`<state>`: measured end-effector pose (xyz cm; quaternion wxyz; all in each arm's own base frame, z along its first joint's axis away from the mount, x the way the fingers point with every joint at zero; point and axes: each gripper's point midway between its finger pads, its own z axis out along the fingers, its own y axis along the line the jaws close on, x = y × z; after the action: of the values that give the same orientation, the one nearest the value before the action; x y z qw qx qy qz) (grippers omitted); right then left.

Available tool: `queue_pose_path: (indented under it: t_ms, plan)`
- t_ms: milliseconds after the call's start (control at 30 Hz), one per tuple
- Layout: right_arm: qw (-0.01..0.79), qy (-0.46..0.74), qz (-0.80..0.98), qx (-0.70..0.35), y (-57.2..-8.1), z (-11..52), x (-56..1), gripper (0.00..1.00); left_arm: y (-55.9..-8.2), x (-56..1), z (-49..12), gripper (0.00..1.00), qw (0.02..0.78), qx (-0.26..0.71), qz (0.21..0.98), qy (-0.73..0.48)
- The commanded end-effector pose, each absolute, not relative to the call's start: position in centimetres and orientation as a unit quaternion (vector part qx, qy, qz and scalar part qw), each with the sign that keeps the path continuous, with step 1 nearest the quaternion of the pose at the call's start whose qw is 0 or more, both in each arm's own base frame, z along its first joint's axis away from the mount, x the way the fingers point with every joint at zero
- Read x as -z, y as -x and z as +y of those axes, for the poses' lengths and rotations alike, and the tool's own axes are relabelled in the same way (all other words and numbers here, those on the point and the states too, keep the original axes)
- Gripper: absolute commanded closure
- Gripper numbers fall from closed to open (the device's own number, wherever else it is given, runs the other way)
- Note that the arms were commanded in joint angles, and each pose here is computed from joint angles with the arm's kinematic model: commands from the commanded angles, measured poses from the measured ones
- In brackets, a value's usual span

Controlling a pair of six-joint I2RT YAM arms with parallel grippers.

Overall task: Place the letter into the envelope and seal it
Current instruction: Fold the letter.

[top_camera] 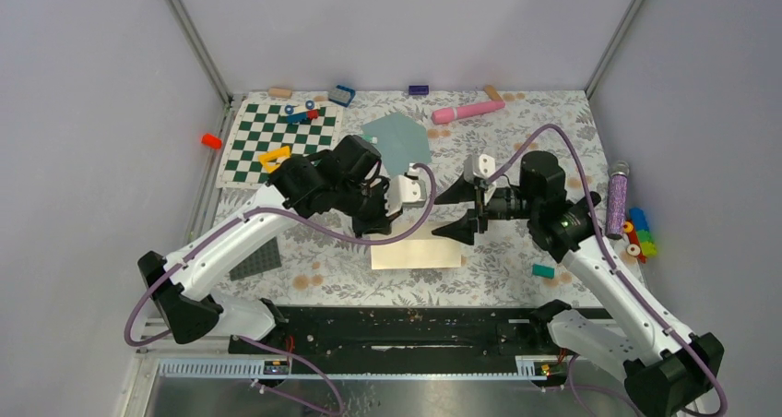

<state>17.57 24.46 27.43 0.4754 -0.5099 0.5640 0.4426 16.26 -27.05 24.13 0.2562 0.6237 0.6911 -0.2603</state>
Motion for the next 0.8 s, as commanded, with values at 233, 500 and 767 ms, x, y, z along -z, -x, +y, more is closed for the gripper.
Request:
queue_pose_path:
  t_ms: [233, 500, 767]
  plan:
    - [0.435, 0.538, 0.547, -0.470, -16.8, 28.4, -28.0, 0.29, -16.3, -25.6, -28.7, 1.00, 0.269, 0.286, 0.685, -0.613]
    - [0.439, 0.519, 0.558, -0.476, -17.9, 29.3, -27.3, 0.42, -16.1, -25.9, -29.2, 1.00, 0.266, 0.297, 0.682, -0.613]
    - [0.443, 0.531, 0.551, -0.467, -17.7, 29.0, -26.3, 0.50, -15.9, -26.5, -28.9, 1.00, 0.275, 0.297, 0.678, -0.614]
